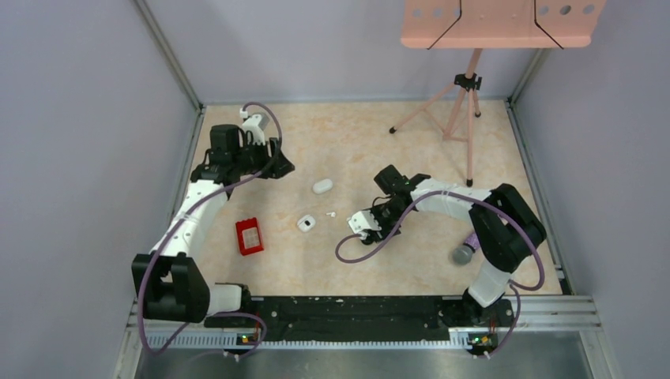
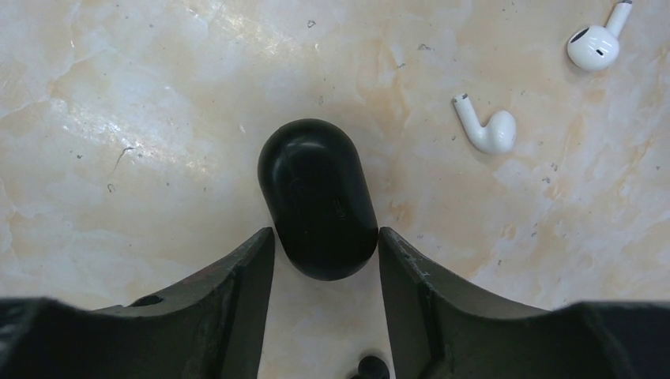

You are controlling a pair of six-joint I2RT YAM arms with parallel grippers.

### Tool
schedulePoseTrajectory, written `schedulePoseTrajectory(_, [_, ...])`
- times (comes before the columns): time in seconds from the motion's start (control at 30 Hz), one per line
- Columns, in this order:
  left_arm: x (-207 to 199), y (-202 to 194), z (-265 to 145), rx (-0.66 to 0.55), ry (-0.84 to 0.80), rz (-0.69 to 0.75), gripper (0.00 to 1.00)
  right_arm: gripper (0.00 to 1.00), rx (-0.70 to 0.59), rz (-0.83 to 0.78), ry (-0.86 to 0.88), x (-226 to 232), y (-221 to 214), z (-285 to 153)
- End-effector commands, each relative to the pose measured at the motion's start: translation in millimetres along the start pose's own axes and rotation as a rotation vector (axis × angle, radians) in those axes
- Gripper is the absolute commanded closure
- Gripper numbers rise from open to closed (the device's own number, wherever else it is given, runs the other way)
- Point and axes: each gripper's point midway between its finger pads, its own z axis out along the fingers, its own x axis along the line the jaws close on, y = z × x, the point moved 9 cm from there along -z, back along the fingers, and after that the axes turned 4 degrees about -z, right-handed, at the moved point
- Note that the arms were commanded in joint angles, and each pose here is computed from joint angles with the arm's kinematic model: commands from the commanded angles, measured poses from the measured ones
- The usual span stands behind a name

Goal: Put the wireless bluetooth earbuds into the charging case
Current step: Pick up the charging case at the center of the board.

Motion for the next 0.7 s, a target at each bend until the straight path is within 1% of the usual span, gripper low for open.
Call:
schedulePoseTrajectory(0.0, [-2,5,-6,-0.074,-0.006,0.069,0.41,0.56,-0.037,-0.036,0.015,-1,5,7])
schedulePoseTrajectory(0.07, [-4,4,-9,-0.082,-0.031,0.104,0.41,0.72,-0.046,-0.017,0.016,-3,8,6])
schedulePoseTrajectory(0.1, [-6,3,-11,-0.090,-0.046,0.129,0.41,0.78,-0.053,0.003,0.012,-5,10,3])
schedulePoseTrajectory(0.13, [-8,3,-13,-0.104,-0.064,0.163,0.41,0.83,-0.059,0.032,0.006,-7,13,0])
schedulePoseTrajectory(0.17, [-10,2,-16,-0.116,-0.086,0.196,0.41,0.87,-0.076,0.084,0.003,-10,16,-5])
schedulePoseTrajectory(0.2, [-12,2,-18,-0.132,-0.109,0.260,0.41,0.89,-0.095,0.125,0.005,-12,20,-12])
schedulePoseTrajectory(0.3, [-23,-2,-30,-0.187,-0.227,0.485,0.41,0.93,-0.152,0.262,0.033,-19,29,-36])
schedulePoseTrajectory(0.37, [-32,-10,-38,-0.232,-0.334,0.708,0.40,0.93,-0.206,0.354,0.042,-27,34,-55])
schedulePoseTrajectory(0.43, [-42,-17,-43,-0.293,-0.428,0.968,0.39,0.94,-0.264,0.431,0.041,-35,38,-73])
schedulePoseTrajectory(0.53, [-57,-23,-46,-0.365,-0.508,1.268,0.36,0.94,-0.333,0.489,0.024,-48,49,-96])
schedulePoseTrajectory(0.6, [-66,-23,-45,-0.396,-0.575,1.407,0.36,0.94,-0.376,0.499,0.010,-55,60,-108])
schedulePoseTrajectory(0.67, [-74,-23,-41,-0.415,-0.648,1.485,0.36,0.94,-0.404,0.504,-0.011,-61,69,-118])
